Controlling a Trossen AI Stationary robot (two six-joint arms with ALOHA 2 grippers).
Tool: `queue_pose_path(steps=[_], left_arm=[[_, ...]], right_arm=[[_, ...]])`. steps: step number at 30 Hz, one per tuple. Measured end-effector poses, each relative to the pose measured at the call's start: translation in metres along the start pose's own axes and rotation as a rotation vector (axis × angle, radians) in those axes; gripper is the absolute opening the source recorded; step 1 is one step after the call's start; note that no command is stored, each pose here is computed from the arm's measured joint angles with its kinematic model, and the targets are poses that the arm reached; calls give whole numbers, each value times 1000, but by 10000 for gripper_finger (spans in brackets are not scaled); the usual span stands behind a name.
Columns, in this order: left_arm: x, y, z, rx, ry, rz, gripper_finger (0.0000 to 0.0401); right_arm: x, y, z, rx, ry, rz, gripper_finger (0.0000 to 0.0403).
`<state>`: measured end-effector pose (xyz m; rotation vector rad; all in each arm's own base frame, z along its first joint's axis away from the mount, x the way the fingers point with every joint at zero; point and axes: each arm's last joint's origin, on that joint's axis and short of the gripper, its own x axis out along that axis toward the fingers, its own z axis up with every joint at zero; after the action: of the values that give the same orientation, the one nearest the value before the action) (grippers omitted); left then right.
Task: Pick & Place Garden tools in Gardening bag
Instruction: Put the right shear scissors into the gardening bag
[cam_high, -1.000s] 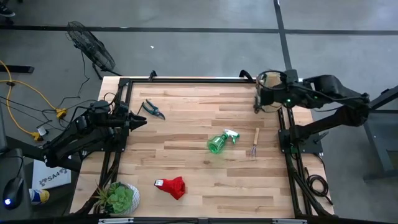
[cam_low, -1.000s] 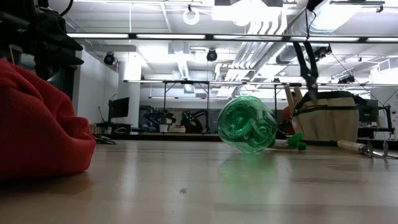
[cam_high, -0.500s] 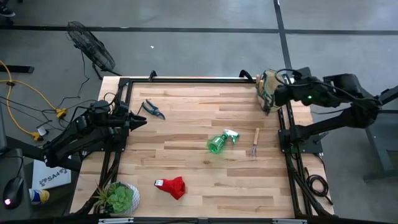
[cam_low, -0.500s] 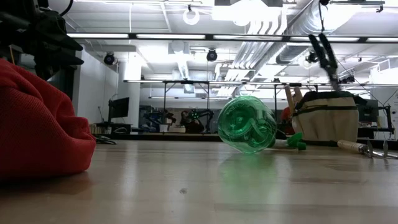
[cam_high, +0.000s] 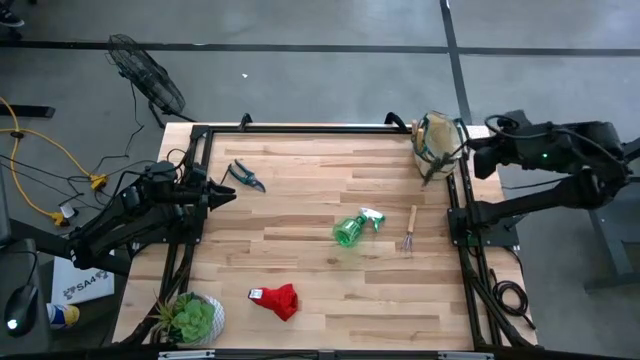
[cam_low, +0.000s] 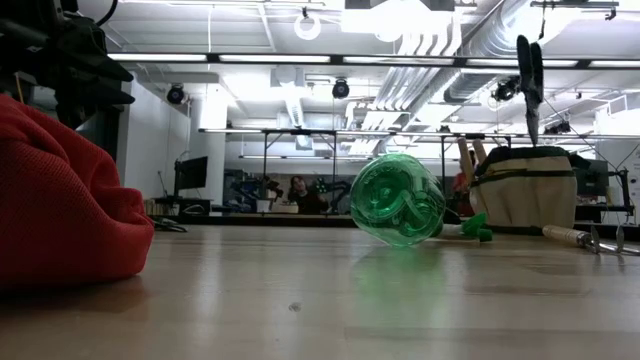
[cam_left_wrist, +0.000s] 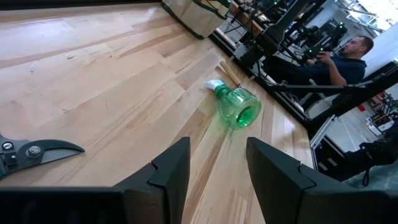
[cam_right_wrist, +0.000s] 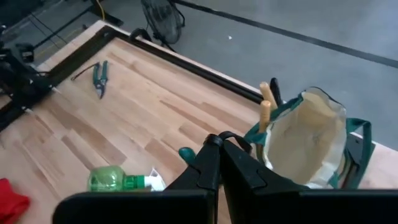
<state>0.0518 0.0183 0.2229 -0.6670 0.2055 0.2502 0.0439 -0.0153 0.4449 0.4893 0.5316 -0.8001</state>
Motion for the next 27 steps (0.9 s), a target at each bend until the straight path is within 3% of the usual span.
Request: queue_pose_path(steps=[11, 27], left_arm=[[0, 0, 0, 0, 1, 0, 154], [0, 0, 0, 0, 0, 1, 154]], right_arm=[[16, -23, -31, 15, -18, -150, 3], [18, -28, -28, 7, -147, -326, 3]])
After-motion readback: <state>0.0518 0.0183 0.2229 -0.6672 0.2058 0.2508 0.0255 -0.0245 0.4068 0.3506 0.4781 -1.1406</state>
